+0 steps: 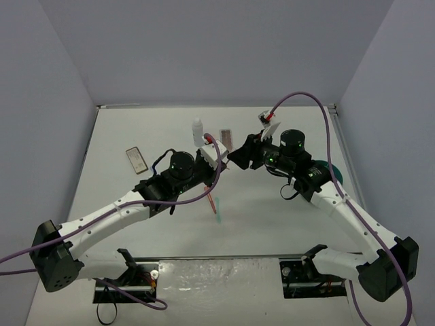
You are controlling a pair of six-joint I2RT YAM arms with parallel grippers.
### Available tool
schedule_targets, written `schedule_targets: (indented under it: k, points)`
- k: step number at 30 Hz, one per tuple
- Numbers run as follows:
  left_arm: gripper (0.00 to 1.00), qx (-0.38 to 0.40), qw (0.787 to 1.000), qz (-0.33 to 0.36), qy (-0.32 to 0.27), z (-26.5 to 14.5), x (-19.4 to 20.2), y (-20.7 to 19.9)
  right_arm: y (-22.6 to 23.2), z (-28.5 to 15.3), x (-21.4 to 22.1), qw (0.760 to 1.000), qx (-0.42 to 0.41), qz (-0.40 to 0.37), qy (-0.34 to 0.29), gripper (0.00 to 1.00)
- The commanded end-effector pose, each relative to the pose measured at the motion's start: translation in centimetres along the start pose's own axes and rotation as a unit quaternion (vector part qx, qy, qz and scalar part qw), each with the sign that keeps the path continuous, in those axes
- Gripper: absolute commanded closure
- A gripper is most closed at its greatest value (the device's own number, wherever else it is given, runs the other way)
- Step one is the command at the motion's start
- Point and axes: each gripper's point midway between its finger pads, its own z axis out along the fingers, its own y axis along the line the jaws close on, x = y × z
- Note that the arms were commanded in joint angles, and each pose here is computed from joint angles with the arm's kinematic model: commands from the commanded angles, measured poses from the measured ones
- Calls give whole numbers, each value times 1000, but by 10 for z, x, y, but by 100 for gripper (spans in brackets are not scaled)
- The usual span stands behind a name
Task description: Organize the makeup
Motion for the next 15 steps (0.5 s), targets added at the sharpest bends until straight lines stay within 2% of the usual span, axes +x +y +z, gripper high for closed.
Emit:
schedule_targets:
  k: [1, 9, 15]
  points:
    - [100, 4, 996, 1, -85, 0, -60, -2, 13, 5, -22, 999, -23, -15, -43, 63]
    - [100, 3, 996, -2, -88, 4, -64, -2, 13, 10, -15, 999, -25, -14, -34, 76]
    - [100, 4, 995, -2, -96, 4, -70, -3, 6, 13, -8, 999, -15, -11, -29, 80]
